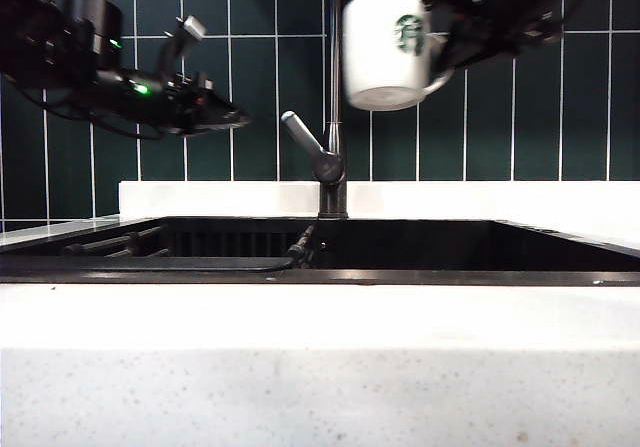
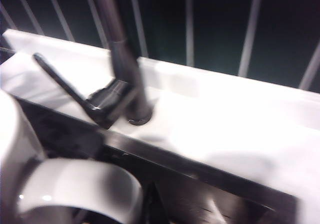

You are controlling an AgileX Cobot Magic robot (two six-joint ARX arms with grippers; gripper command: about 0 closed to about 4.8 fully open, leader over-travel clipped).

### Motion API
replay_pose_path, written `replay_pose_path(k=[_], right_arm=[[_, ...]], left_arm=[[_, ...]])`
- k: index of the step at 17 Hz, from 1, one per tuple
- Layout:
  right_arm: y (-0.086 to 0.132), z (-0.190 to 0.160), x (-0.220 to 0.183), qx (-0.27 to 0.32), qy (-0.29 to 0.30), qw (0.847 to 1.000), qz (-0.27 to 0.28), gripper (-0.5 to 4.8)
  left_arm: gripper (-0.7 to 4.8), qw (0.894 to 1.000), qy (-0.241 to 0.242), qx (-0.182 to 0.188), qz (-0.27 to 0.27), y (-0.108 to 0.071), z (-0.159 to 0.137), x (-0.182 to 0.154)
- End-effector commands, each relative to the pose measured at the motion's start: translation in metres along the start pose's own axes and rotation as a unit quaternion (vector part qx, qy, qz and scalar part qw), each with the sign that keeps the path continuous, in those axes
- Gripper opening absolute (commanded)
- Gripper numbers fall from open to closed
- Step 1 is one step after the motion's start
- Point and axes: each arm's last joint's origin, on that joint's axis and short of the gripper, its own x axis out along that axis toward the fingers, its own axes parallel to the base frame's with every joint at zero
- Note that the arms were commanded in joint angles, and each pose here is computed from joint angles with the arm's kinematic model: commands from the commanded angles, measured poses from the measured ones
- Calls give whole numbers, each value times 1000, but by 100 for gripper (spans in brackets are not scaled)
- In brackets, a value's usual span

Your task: Pick up the mug next to the sink, go to the faucet to get some water, pour the water into the sink, and finally put the mug back to its place.

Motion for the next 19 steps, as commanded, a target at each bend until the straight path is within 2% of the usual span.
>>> replay_pose_path(k=[1,4,7,11,13,16,19], right_arm=[[13,17,0,22,-55,997,41,-1],[22,31,6,22,-62,996,64,-1],[26,40,8,19,-72,995,72,-1],[28,42,9,19,-63,994,84,-1],[28,40,10,19,-52,995,84,-1],[28,39,10,16,-49,995,83,-1],[28,39,10,16,-48,995,83,-1]], left_arm=[[103,999,-10,3,-45,4,4,17],[122,998,-11,1,-68,11,4,34],[122,996,-16,7,-90,11,4,44],[122,991,-25,30,-126,-4,4,60],[165,991,-28,34,-126,-7,5,63],[185,987,-27,30,-155,-10,5,63],[184,982,-21,8,-189,-11,4,62]])
